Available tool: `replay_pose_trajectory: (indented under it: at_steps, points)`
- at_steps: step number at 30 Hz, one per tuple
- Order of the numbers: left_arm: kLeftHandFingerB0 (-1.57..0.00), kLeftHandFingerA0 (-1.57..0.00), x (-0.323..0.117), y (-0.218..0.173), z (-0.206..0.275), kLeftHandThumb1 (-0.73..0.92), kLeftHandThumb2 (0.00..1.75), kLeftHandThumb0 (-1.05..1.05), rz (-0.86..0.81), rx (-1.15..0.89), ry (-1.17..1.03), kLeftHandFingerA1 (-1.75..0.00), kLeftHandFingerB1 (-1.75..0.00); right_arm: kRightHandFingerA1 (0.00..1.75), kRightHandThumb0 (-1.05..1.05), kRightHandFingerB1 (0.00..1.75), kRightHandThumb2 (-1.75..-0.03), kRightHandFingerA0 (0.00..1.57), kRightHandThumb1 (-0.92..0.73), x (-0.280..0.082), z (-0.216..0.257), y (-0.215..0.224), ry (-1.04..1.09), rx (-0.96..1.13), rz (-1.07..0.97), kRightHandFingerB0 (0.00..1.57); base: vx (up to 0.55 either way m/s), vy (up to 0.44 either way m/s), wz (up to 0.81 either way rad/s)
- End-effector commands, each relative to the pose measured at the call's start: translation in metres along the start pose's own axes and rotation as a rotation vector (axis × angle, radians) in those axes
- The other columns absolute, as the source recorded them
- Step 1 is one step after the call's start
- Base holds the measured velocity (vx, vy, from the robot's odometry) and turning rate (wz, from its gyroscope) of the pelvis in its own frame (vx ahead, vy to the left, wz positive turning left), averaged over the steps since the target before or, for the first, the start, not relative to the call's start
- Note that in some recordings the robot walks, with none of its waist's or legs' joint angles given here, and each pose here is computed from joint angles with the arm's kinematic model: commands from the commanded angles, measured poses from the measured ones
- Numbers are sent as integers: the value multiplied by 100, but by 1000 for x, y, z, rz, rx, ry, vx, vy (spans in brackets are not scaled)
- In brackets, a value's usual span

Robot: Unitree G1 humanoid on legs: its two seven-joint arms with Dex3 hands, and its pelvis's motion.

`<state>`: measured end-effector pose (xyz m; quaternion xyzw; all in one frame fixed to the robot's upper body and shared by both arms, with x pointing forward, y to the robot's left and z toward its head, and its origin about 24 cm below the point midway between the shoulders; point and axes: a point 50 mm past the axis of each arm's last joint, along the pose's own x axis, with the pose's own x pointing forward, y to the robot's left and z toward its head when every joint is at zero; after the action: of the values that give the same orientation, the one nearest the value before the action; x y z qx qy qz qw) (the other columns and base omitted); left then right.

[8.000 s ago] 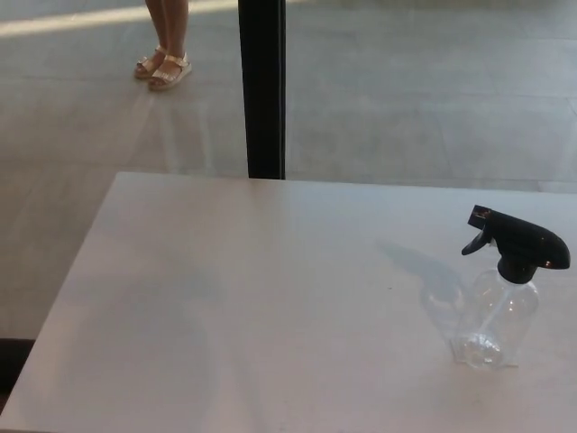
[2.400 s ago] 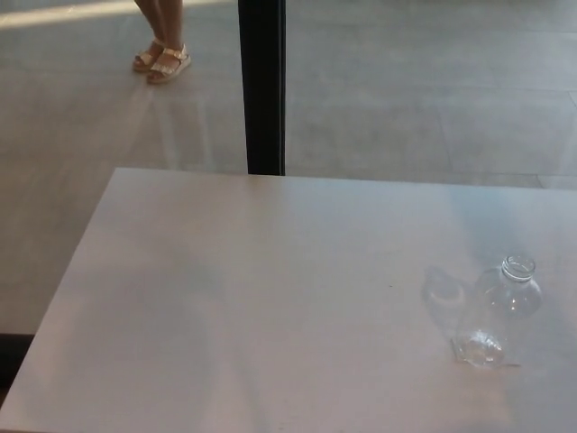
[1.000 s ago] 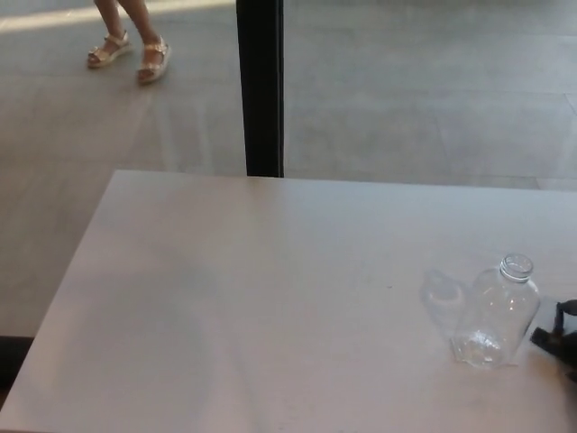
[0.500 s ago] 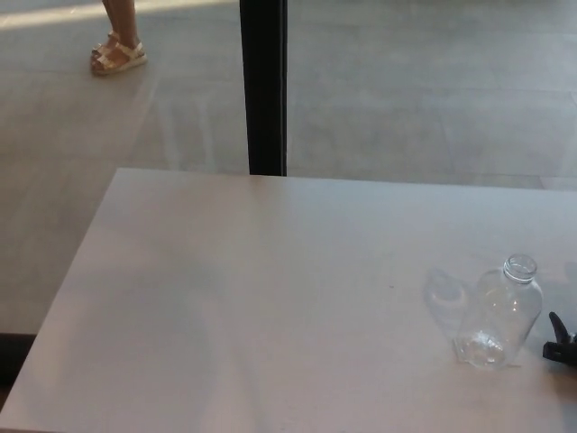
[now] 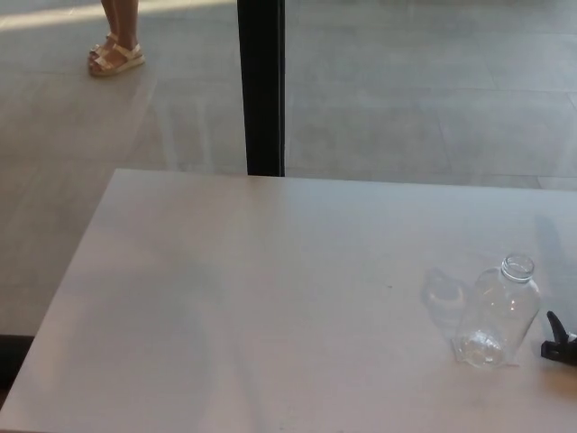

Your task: The robot uses its right hand to grab and lift the lid of the spray bottle kept in the middle of the desk and places the lid on the right side of the bottle

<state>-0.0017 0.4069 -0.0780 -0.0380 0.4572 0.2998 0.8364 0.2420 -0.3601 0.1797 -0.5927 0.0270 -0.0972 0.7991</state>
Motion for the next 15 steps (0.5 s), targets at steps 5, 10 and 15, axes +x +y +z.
replay_pose_trajectory:
  at_steps: [5,10,15]
  points:
    - [-41,-59,1,4,9,91,67,-93,20,14,-22,-53,-39,24,-84,25,-63,0,-75,-124,-161,-37,620,661,-477,14,0,0,0]
    - [-40,-58,1,3,9,92,68,-91,15,18,-23,-52,-39,24,-67,26,-62,0,-72,-150,-186,20,853,964,-662,11,0,0,0]
    - [-41,-59,1,3,11,92,68,-90,17,26,-30,-53,-40,16,-61,30,-62,0,-73,-162,-195,76,1064,1196,-739,6,0,0,0]
